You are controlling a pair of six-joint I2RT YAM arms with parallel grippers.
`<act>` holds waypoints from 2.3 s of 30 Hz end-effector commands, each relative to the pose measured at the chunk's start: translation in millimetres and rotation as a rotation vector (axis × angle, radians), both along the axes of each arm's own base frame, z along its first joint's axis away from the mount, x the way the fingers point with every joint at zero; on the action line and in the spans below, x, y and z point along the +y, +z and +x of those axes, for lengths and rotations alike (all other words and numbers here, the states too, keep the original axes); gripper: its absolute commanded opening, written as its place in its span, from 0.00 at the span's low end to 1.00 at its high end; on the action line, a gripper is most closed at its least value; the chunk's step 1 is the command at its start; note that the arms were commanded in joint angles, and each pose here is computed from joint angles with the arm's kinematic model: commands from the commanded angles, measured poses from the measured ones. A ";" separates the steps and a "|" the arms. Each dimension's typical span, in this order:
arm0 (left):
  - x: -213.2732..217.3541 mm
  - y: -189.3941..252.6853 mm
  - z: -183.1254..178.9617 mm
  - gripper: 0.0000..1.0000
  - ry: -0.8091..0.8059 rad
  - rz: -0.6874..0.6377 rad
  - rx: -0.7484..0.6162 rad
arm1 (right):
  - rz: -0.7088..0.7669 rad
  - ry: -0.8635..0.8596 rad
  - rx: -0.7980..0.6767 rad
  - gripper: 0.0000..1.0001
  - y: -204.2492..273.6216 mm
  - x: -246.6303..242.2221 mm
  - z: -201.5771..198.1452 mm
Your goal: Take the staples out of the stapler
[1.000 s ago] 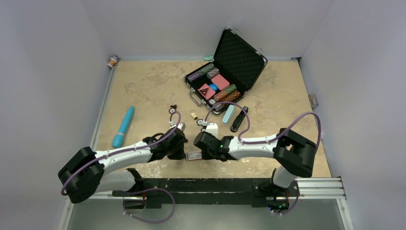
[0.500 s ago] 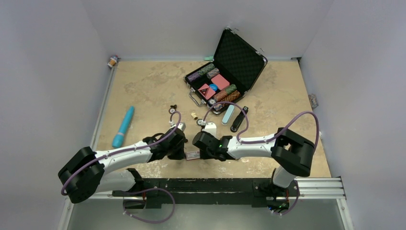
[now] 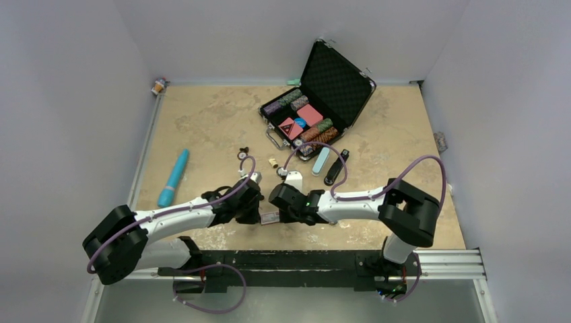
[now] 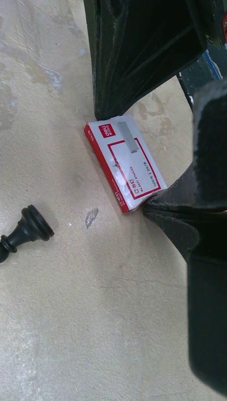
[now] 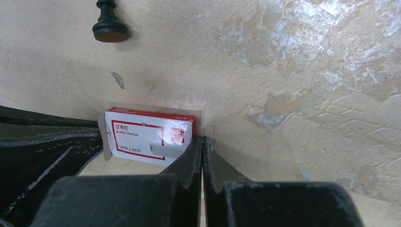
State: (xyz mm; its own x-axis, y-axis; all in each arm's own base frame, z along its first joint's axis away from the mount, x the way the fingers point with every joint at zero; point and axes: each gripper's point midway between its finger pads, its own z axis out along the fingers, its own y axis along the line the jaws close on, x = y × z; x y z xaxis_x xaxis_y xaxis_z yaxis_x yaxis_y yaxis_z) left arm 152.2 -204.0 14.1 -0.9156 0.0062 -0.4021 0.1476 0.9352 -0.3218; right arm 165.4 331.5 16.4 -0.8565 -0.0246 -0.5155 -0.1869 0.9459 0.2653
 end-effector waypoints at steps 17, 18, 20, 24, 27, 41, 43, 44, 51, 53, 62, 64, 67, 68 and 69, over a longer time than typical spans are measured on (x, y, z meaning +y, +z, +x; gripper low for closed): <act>26.0 56.6 -5.5 0.00 0.029 0.047 -0.038 | -0.055 -0.008 -0.003 0.00 26.1 -21.2 -4.8; 26.6 65.0 -6.4 0.00 0.023 0.041 -0.044 | -0.063 -0.018 -0.013 0.00 32.5 -24.4 -3.2; 29.0 84.1 -8.7 0.00 0.008 0.023 -0.068 | -0.061 -0.032 -0.036 0.00 48.1 -28.8 -0.2; 43.9 127.8 -10.7 0.00 -0.008 0.010 -0.156 | -0.001 -0.044 -0.082 0.00 86.5 -35.6 0.6; 50.4 162.3 -13.4 0.00 -0.058 -0.039 -0.255 | 0.075 -0.026 -0.125 0.05 116.8 -38.6 -0.2; 80.0 209.6 -16.8 0.74 -0.107 -0.067 -0.489 | 0.216 0.001 -0.357 0.65 210.6 -90.1 -0.6; 85.0 214.0 -17.1 0.75 -0.096 -0.049 -0.489 | 0.185 0.010 -0.394 0.73 214.9 -100.9 1.0; 87.2 216.2 -16.8 0.76 -0.093 -0.043 -0.496 | 0.180 0.024 -0.407 0.88 217.3 -103.7 0.8; 93.8 207.2 -10.8 0.92 -0.076 -0.007 -0.529 | 0.293 0.075 -0.495 0.99 246.9 -113.6 -6.8; 93.3 206.1 -10.6 0.94 -0.081 -0.003 -0.526 | 0.326 0.011 -0.522 0.99 253.0 -125.0 -3.6; 98.9 208.7 -11.8 0.96 -0.058 -0.019 -0.555 | 0.341 -0.087 -0.561 0.99 264.0 -155.6 -2.0; 100.1 209.3 -12.4 0.96 -0.051 -0.023 -0.557 | 0.344 -0.081 -0.559 0.99 266.6 -155.1 -2.8; 101.6 210.2 -12.8 0.96 -0.045 -0.028 -0.564 | 0.369 -0.040 -0.564 0.99 276.3 -151.8 -7.2; 101.9 211.4 -12.9 0.96 -0.043 -0.031 -0.568 | 0.374 -0.023 -0.569 0.99 279.0 -151.5 -8.9; 102.4 211.1 -12.8 0.96 -0.041 -0.030 -0.569 | 0.382 -0.014 -0.571 0.99 281.7 -151.6 -10.4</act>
State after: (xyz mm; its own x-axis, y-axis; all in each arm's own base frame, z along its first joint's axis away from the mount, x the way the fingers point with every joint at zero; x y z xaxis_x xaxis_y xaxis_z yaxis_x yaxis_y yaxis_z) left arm 134.5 -103.9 219.4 -0.5841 0.0360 -0.8109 0.3503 0.9124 -0.2118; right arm 158.4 181.9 274.8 -0.4722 0.2453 -0.8467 -0.3446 0.8327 0.4335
